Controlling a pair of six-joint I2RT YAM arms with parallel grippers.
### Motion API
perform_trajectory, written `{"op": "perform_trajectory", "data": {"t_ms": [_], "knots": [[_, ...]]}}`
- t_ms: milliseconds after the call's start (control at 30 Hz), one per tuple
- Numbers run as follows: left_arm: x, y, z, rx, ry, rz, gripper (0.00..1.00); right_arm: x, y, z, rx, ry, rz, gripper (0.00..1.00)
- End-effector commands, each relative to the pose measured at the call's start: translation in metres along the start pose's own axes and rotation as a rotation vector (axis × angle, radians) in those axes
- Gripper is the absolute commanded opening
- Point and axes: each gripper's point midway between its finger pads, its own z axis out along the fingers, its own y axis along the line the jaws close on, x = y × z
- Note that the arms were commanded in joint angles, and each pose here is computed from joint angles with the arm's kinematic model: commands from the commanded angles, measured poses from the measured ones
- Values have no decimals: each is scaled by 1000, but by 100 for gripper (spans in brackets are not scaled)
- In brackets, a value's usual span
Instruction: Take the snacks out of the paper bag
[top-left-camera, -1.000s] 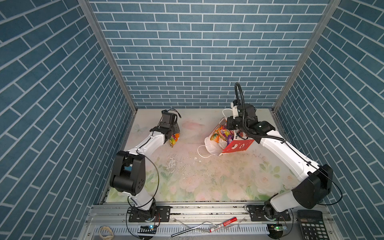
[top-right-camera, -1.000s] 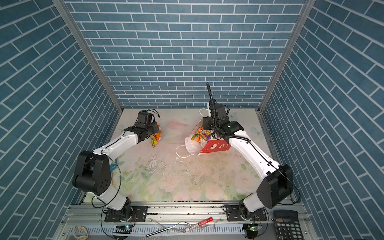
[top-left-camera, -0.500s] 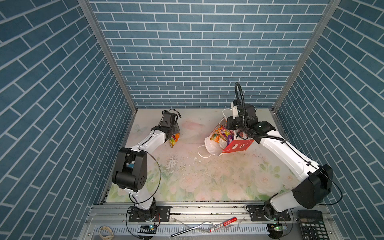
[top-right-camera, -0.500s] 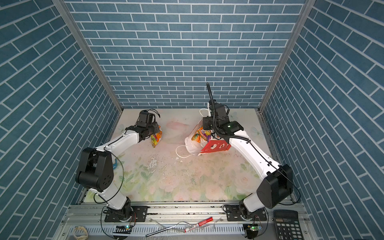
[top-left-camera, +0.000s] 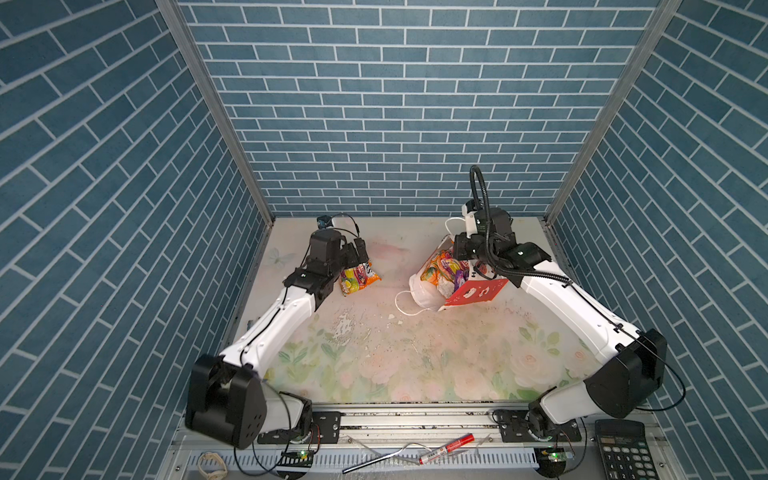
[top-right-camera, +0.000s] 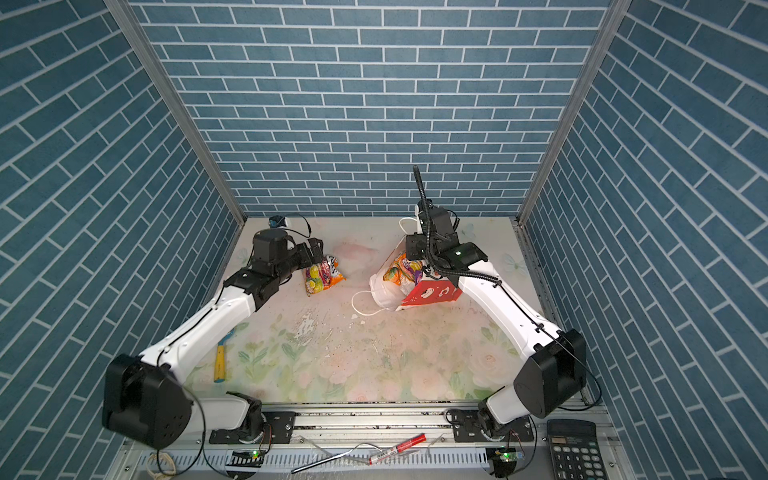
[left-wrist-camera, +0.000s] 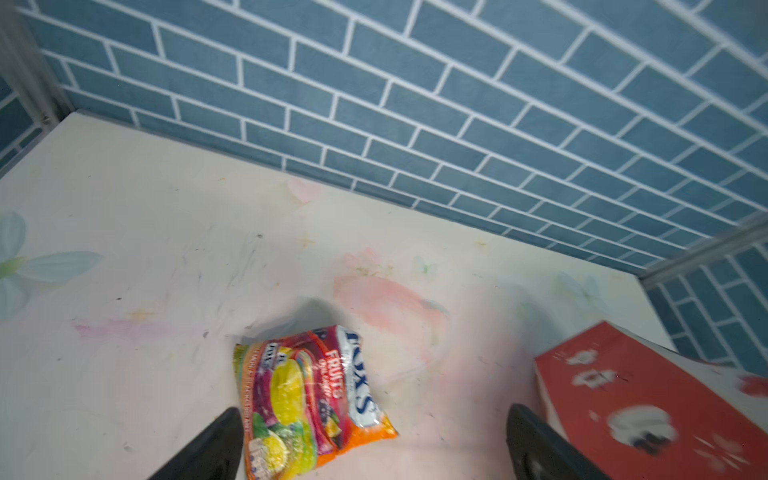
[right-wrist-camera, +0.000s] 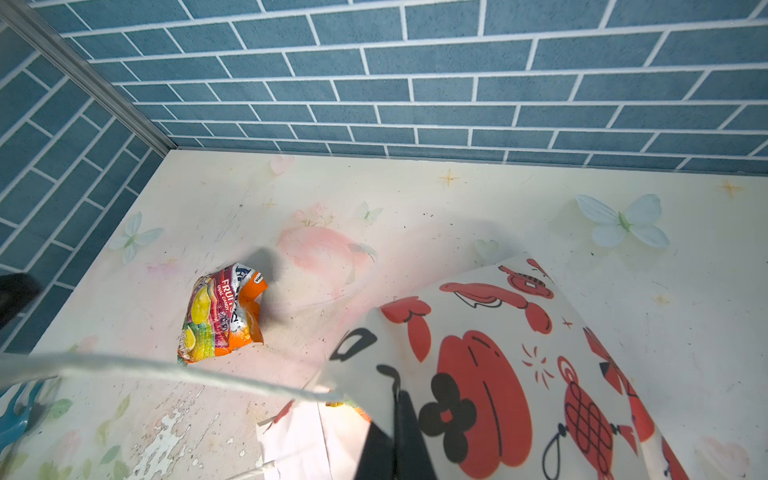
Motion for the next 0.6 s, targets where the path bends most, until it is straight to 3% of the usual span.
{"op": "perform_trajectory", "data": {"t_ms": [0,300,433,567], "knots": [[8,-40,-24,132,-15,47,96,1,-8,-6,34,-10,35,0],[35,-136,-77,507,14,64,77,0,-2,-3,1,-14,58,0],[48,-165,-79,641,58,69,75,0,-1,-4,-4,-14,63,0],[64,-179,-66,696,98,74,72,1,0,-5,-12,-12,75,0]]}}
